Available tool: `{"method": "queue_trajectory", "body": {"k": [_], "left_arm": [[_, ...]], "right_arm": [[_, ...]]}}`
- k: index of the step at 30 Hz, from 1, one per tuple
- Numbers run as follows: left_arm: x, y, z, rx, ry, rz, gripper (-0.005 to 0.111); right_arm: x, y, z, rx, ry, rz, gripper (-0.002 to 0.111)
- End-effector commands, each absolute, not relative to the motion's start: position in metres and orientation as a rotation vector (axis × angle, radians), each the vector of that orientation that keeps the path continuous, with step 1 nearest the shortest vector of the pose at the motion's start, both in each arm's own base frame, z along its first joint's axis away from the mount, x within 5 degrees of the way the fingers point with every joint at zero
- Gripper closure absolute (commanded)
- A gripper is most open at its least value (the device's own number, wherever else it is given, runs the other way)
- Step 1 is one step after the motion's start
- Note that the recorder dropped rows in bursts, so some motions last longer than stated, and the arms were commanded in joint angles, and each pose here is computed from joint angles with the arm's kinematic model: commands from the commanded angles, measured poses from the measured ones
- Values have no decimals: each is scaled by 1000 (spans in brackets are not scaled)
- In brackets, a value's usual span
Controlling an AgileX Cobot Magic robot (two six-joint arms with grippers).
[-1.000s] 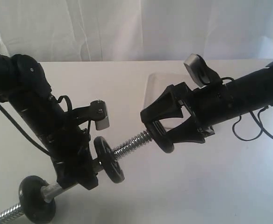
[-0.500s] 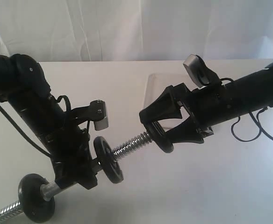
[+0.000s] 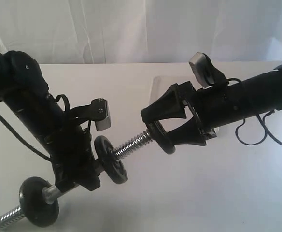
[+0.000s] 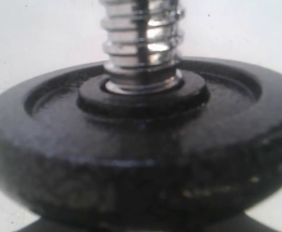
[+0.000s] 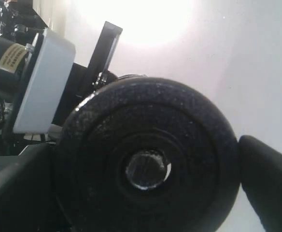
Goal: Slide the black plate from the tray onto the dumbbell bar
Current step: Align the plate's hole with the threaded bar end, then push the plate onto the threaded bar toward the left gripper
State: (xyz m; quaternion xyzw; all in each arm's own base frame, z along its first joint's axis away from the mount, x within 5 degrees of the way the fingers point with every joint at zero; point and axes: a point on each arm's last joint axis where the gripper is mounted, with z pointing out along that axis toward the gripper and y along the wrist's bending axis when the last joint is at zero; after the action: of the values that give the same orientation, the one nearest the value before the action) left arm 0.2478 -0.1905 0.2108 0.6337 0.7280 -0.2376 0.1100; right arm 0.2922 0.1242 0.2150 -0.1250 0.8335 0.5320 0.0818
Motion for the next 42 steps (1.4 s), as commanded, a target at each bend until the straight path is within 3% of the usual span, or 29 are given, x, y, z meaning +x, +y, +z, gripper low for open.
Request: {"method": "queue_trajectory", "body": {"k": [1, 42], "left_arm": [[236, -197, 247, 1770, 2053, -866, 107], [236, -199, 248, 1737, 2048, -897, 107]], "right_arm": [[296, 123, 225, -323, 2396, 1663, 108], [283, 153, 227, -522, 2338, 1687, 108]]}}
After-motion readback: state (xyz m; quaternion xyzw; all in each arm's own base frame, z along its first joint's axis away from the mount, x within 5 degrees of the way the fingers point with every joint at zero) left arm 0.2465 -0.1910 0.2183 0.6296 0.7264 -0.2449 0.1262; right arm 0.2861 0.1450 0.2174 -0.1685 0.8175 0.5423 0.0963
